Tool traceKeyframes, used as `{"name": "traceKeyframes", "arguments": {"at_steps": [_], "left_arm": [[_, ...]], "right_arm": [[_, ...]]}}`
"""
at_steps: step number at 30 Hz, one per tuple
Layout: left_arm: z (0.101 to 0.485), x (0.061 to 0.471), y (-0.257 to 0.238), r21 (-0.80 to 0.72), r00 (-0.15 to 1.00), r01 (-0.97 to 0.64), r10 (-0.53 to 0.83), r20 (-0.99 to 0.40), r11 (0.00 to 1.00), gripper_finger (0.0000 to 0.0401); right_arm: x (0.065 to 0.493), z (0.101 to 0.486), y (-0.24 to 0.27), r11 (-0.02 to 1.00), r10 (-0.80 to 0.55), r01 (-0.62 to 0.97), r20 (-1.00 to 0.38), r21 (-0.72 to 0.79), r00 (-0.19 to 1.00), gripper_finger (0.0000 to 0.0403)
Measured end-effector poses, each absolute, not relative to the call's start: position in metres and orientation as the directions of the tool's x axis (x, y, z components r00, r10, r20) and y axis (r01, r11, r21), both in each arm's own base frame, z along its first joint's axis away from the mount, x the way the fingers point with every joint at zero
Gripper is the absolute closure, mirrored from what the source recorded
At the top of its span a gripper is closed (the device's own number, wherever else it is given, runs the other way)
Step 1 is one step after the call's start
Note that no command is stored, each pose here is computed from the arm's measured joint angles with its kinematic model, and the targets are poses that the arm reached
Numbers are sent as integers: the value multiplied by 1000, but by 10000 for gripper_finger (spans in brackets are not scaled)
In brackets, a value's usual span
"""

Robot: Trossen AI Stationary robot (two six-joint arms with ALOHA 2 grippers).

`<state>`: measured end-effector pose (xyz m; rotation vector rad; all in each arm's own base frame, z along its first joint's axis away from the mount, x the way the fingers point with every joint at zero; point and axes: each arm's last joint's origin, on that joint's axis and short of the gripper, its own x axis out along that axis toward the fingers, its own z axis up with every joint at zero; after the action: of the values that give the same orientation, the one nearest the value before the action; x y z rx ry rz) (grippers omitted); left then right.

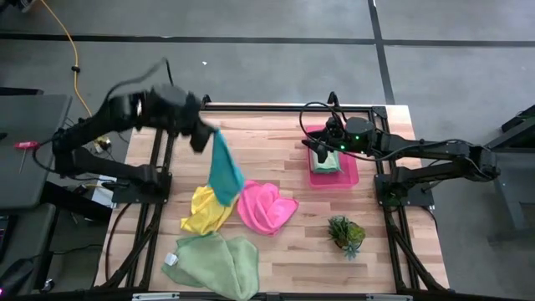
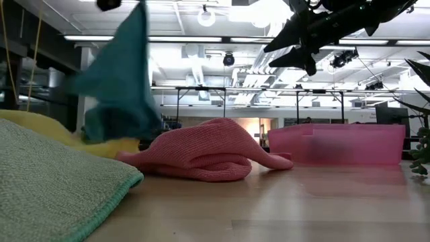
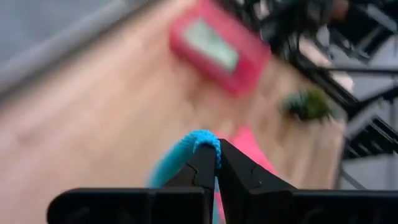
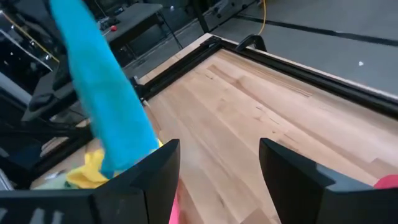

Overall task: Fold microfiber towels
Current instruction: Fold the blue microfiber cloth

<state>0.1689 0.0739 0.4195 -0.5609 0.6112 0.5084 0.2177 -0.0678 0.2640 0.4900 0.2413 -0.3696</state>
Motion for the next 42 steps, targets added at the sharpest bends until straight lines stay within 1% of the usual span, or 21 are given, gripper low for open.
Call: {"name": "traceKeyframes", "arguments": {"at_steps": [4, 6, 8, 12, 15, 18, 23, 27, 29, 34, 37, 42], "left_arm": [[448, 170, 102, -239, 706, -610, 382, -597, 755, 401], [454, 172, 107, -210, 708, -605, 398, -584, 768, 401], [452, 176, 109, -184, 701, -592, 390, -596, 784, 401], [434, 190, 106, -166, 678, -556, 329, -658, 814, 401], [408, 206, 100, -163, 665, -519, 278, -693, 839, 401], [376, 222, 90, -203, 659, -503, 221, -719, 840, 401], [318, 240, 77, -290, 656, -525, 163, -737, 800, 401], [285, 246, 77, -348, 660, -575, 168, -732, 740, 401], [282, 243, 85, -347, 649, -615, 205, -733, 708, 401], [288, 230, 109, -350, 632, -686, 284, -721, 638, 401], [286, 224, 116, -341, 604, -714, 292, -742, 612, 401], [283, 223, 111, -331, 579, -721, 267, -770, 609, 401]], "right_arm": [[218, 264, -67, 795, -284, 404, -312, 453, 907, 192], [218, 264, -67, 795, -279, 400, -312, 456, 908, 192], [218, 264, -67, 791, -266, 391, -312, 470, 912, 192], [218, 264, -66, 783, -246, 378, -311, 494, 918, 192], [218, 264, -66, 784, -244, 376, -311, 493, 918, 192], [218, 264, -66, 793, -244, 374, -311, 481, 918, 192], [221, 261, -65, 798, -225, 365, -324, 479, 919, 192], [233, 248, -58, 832, -164, 334, -379, 443, 911, 192], [240, 239, -54, 843, -135, 324, -414, 430, 900, 192], [260, 221, -46, 887, -76, 270, -458, 374, 886, 192], [279, 217, -42, 928, -50, 224, -496, 298, 867, 192], [317, 207, -41, 980, -40, 140, -555, 140, 831, 192]]}}
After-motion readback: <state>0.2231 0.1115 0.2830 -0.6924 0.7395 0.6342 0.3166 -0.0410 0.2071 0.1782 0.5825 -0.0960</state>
